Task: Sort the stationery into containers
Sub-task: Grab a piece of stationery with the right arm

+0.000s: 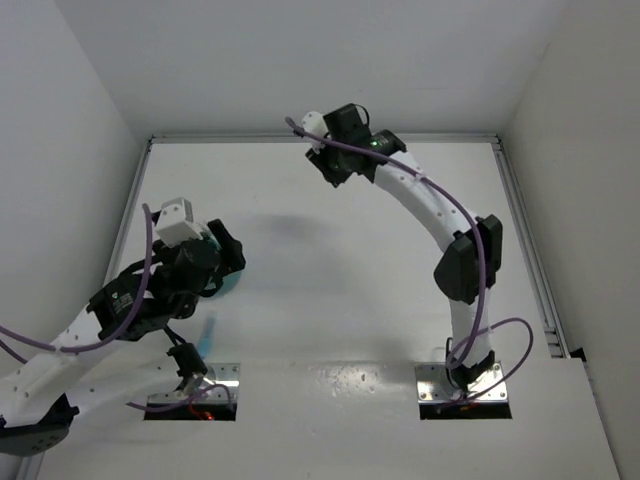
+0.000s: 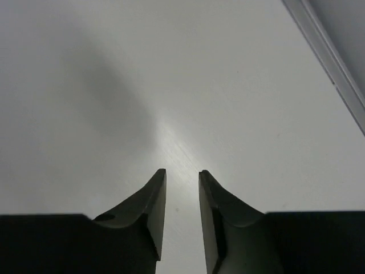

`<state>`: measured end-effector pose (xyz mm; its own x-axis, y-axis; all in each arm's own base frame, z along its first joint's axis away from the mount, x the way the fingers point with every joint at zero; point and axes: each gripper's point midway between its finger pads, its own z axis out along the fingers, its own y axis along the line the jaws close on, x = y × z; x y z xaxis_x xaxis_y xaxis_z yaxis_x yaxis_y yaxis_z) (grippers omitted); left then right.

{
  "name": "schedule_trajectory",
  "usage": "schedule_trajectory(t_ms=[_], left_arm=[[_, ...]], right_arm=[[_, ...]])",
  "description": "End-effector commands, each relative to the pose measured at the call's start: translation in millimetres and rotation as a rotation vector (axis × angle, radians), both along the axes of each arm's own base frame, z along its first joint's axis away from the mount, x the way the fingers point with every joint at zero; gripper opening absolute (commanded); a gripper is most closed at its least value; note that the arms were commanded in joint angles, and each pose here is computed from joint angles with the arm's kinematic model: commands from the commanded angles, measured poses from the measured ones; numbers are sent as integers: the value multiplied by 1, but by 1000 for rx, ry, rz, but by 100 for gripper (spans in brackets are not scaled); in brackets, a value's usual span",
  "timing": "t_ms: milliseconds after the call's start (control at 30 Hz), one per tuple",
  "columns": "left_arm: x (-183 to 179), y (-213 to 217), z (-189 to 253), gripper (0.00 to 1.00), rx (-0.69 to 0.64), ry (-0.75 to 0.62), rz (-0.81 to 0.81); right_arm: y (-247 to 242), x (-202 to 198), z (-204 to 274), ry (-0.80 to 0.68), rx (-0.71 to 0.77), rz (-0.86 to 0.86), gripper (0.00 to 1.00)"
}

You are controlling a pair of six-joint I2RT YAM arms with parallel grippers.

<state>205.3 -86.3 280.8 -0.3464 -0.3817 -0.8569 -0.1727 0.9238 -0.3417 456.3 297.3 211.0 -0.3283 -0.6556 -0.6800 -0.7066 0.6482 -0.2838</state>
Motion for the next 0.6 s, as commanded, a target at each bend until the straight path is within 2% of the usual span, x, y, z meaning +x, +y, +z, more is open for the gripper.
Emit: schedule_trajectory(t_ms=[0, 33, 67, 167, 200, 333, 367, 400, 433, 567], left_arm=[[-16, -32, -52, 88, -8, 246, -79], [-23, -32, -66, 88, 22, 316, -77], [-30, -39, -77, 87, 32, 383, -110], [-41, -52, -102, 84, 61, 510, -157], [-42, -56, -111, 83, 85, 542, -176], [-47, -57, -141, 76, 204, 657, -190], [-48, -56, -153, 76, 257, 707, -176], [-46, -55, -157, 75, 278, 715, -166], [-46, -51, -160, 75, 301, 726, -147], [-55, -31, -177, 75, 300, 755, -31]], right_arm=[[-13, -45, 37, 65, 104, 101, 25], [-19, -50, 22, 82, 109, 103, 0], [-29, -56, 38, 54, 150, 97, 0], [-34, -81, 30, 85, 243, 132, 0], [-40, -86, 16, 108, 256, 127, 13], [-49, -105, 13, 127, 363, 145, 61], [-46, -111, 14, 130, 390, 164, 65], [-52, -116, 0, 159, 404, 142, 65], [-56, -115, 7, 126, 422, 144, 65], [-66, -119, 3, 142, 421, 135, 65]])
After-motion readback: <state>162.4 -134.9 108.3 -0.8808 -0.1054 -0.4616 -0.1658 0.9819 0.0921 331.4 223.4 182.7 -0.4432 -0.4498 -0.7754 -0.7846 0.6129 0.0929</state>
